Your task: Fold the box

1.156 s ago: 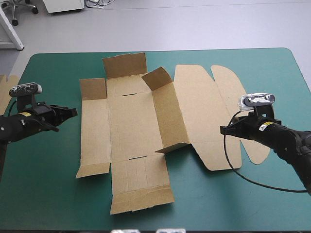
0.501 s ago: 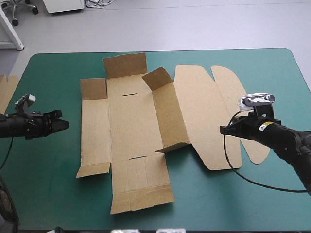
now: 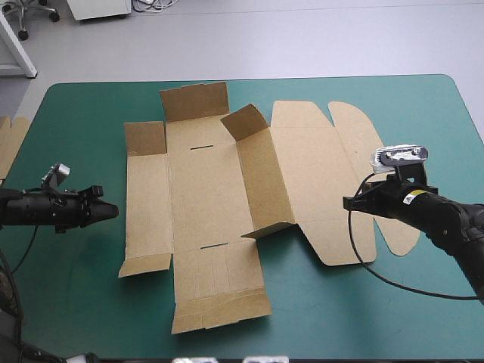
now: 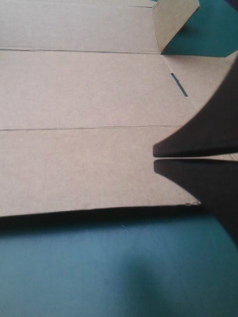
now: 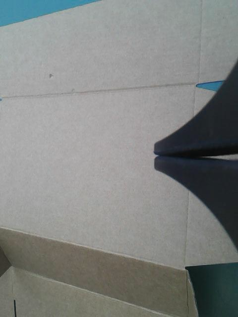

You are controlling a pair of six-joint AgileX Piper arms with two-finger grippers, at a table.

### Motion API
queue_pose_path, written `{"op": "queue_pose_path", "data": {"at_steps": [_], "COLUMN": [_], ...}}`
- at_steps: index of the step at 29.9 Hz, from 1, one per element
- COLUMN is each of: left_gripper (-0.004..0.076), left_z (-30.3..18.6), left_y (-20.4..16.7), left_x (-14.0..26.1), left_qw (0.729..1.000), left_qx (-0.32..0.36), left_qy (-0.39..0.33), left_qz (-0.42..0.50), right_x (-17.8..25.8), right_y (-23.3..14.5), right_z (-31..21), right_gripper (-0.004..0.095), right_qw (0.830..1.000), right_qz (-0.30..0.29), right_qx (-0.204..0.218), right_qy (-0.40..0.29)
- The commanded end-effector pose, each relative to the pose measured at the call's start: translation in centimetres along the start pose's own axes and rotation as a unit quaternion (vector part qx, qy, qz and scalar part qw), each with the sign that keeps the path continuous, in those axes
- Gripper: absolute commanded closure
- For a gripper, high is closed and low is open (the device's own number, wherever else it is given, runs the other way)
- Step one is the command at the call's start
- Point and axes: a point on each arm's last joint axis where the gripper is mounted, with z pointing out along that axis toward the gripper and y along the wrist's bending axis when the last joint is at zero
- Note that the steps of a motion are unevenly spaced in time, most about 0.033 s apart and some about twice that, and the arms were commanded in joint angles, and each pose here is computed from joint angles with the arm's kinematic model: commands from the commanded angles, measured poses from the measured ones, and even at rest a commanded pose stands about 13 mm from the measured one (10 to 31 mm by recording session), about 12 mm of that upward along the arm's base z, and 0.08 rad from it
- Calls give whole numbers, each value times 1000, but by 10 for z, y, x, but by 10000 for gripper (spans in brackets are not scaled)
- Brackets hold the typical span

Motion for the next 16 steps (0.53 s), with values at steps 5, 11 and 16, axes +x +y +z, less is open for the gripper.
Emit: {"op": "queue_pose_path", "data": {"at_steps": [5, 11, 16], "left_gripper": [720, 710, 494], "left_z": [-10, -8, -8], "left_y": [6, 2, 2], "left_x": [-2, -3, -4], "left_qw": [999, 998, 998], "left_qx": [41, 51, 45], "left_qy": [-30, -34, -37], "left_qz": [-18, 12, 8], "right_x": [-14, -14, -14], "right_y": [0, 0, 0], "right_z": [-12, -12, -11], "right_gripper": [927, 927, 927], "right_qw": [999, 999, 999], "right_qz": [-5, -4, -4], "right_qx": [5, 4, 4], "right_qy": [-46, -46, -45]}}
